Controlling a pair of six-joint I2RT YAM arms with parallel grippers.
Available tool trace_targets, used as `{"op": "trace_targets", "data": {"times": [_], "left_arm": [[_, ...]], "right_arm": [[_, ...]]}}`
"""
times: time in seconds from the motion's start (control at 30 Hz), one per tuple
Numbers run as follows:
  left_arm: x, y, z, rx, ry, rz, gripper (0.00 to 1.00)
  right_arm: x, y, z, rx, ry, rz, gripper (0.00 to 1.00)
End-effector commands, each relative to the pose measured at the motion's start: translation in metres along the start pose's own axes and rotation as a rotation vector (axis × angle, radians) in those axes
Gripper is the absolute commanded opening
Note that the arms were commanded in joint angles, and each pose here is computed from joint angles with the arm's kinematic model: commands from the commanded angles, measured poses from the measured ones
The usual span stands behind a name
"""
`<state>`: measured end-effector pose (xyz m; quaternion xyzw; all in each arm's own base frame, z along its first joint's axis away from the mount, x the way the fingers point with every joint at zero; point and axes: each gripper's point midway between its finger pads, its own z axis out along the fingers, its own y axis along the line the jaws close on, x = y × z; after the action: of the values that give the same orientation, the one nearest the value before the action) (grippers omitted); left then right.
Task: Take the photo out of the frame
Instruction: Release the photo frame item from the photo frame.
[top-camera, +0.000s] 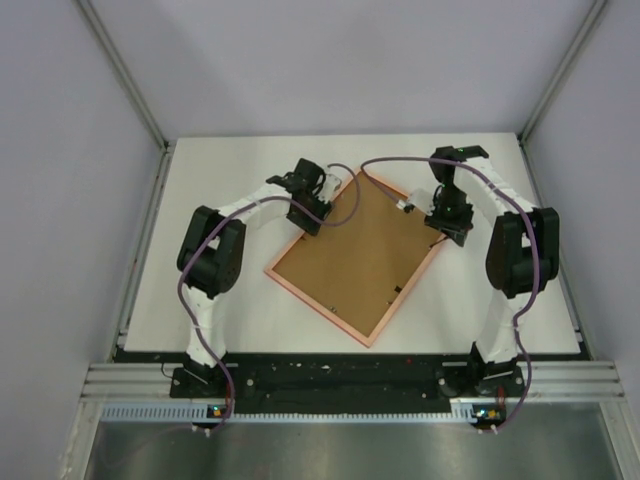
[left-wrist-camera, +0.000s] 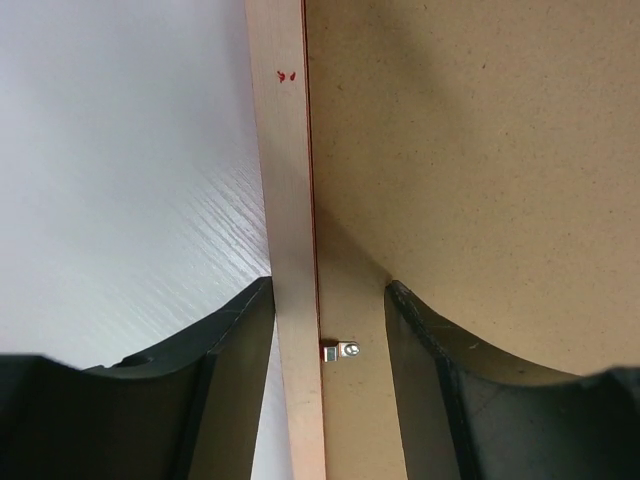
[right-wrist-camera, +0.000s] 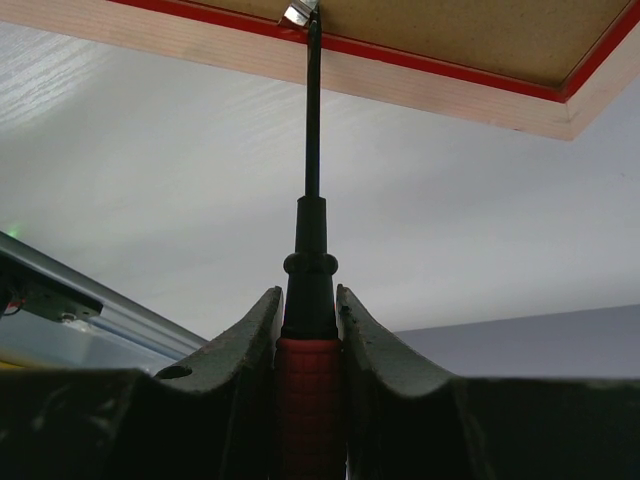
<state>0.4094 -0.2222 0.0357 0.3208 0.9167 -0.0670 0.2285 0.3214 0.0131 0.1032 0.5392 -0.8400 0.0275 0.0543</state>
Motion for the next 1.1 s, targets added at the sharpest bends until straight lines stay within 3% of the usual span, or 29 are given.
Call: {"op": "trace_targets", "data": {"times": [0.0, 0.07, 0.13, 0.37, 0.6, 1.07], "left_arm": [[-0.007, 0.002, 0.006, 0.005, -0.012, -0.022, 0.53], [-0.008, 0.005, 0.008, 0.017, -0.016, -0.034, 0.52], [-0.008, 0.006, 0.012, 0.029, -0.009, -0.043, 0.44], [-0.002, 0.007, 0.019, 0.020, 0.017, -0.064, 0.00], [-0.003, 0.020, 0.023, -0.062, 0.021, -0.122, 0.00], [-0.008, 0.026, 0.020, -0.157, -0.009, -0.153, 0.00]], "right_arm": [[0.016, 0.030, -0.010, -0.127, 0.051, -0.027, 0.00], [0.017, 0.030, -0.011, -0.125, 0.051, -0.026, 0.00], [0.016, 0.029, -0.011, -0.125, 0.047, -0.027, 0.00], [0.015, 0.037, -0.009, -0.146, 0.040, -0.042, 0.00], [0.019, 0.050, -0.005, -0.171, 0.061, -0.107, 0.00], [0.004, 0.058, 0.003, -0.261, -0.065, -0.217, 0.00]]}}
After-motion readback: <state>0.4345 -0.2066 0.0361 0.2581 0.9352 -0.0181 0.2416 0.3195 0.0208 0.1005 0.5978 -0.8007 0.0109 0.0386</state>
